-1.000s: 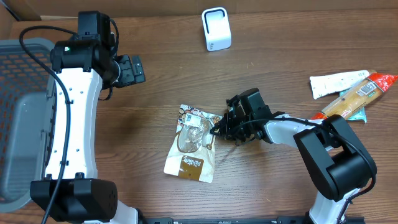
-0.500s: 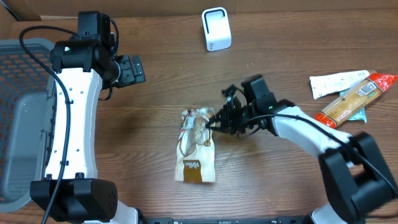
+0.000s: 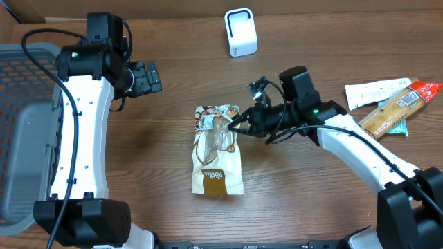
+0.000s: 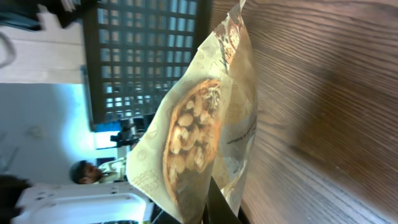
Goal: Scan the item barcode
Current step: 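Lift the grain bag upward toward the white scanner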
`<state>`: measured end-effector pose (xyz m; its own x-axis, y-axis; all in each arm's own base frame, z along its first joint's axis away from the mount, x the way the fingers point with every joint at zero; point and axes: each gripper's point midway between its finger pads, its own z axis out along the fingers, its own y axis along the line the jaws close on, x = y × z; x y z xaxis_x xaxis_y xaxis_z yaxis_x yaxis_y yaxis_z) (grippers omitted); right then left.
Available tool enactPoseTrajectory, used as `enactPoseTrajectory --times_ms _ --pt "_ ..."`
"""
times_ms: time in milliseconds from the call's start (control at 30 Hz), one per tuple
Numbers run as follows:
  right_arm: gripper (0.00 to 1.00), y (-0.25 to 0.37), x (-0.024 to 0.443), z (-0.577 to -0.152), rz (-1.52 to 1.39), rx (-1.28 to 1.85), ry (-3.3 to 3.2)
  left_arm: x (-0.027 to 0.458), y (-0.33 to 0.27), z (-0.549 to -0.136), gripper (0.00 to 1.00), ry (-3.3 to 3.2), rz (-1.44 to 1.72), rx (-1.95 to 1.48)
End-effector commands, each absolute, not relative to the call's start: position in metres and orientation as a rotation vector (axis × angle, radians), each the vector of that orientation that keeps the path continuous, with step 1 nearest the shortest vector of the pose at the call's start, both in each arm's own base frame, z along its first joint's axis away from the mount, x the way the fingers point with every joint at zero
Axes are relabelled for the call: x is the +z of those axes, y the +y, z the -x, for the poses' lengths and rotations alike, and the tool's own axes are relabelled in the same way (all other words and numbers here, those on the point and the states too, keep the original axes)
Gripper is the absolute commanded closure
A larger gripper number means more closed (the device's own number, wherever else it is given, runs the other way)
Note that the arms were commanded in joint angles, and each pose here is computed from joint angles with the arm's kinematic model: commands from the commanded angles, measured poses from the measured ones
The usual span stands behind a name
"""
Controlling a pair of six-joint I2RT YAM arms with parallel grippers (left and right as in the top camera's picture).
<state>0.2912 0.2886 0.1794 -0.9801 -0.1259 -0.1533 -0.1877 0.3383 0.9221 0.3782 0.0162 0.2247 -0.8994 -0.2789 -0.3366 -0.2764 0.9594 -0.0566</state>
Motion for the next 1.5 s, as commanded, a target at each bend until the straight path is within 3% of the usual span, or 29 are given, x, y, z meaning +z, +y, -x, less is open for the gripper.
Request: enactPoseTrajectory --times_ms 0,367,900,1300,1433,1467 --pt "0.96 0.280 0.229 -0.294 0.418 1.881 2.350 0.223 0.014 -0.380 0.00 2.766 0.417 -0.025" --pt "0.96 0.231 0.287 -0.304 0.598 2.122 2.041 0.223 0.014 -0.380 0.00 2.766 0.417 -0.024" --pt "0.96 0.211 0.327 -0.324 0.689 1.987 1.915 0.223 0.014 -0.380 0.00 2.766 0.417 -0.025" --pt "0.96 0.216 0.315 -0.348 0.521 1.916 1.924 0.223 0.014 -0.380 0.00 2.766 0.417 -0.024" --pt "0.96 0.213 0.278 -0.369 0.306 1.803 2.045 0.223 0.014 -0.380 0.00 2.766 0.417 -0.024" --pt "0.96 0.207 0.249 -0.376 0.204 1.689 2.144 0.223 0.014 -0.380 0.00 2.766 0.417 -0.024"
